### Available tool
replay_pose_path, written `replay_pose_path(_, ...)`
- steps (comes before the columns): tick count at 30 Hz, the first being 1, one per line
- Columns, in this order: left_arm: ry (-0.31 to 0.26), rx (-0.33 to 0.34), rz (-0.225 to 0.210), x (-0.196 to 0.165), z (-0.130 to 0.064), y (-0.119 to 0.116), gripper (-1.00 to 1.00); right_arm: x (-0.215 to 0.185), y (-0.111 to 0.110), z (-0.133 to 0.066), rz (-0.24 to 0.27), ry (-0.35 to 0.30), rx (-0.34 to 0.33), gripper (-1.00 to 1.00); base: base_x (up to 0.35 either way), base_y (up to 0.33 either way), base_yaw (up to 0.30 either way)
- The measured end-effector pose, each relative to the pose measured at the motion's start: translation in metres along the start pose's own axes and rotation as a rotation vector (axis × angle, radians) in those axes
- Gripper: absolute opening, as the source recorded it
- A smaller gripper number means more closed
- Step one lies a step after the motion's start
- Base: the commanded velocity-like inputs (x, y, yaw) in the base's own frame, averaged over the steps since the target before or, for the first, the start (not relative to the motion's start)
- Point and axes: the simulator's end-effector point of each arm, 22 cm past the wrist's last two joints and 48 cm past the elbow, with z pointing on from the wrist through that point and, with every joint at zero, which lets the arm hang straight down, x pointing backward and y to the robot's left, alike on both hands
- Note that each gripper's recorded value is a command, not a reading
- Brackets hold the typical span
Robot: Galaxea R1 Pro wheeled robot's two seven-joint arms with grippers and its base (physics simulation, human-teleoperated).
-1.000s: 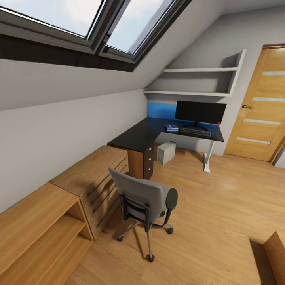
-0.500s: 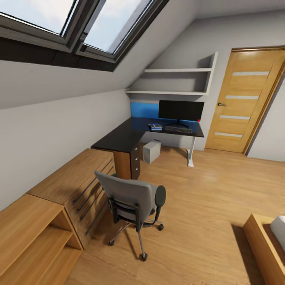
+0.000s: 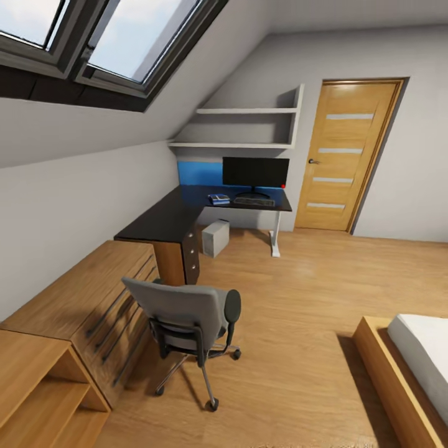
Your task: In the bedroom, organize the workspace by keeping the computer under the desk, ensuring the monitor is on the desk, placing the keyboard on the desk next to the monitor, placing the mouse on the desk next to the keyboard, moving the folder from the swivel chair onto the desk next to the mouse, stacking the notebook on top of the folder with the pen on top of the notebook, and positioning the swivel chair next to the desk.
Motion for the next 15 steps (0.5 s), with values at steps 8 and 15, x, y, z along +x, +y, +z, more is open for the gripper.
replay_pose_path(8,0.0,0.0,0.0,-0.0001,0.0,-0.0001,1.0,0.0,0.0001,0.0,0.0,0.0,0.0,1.0,0.0,0.292,-0.293)
replay_pose_path(15,0.0,0.0,0.0,0.0,0.0,-0.0001,1.0,0.0,0.0,0.0,-0.001,0.0,0.0,1.0,0.0,0.3,-0.291)
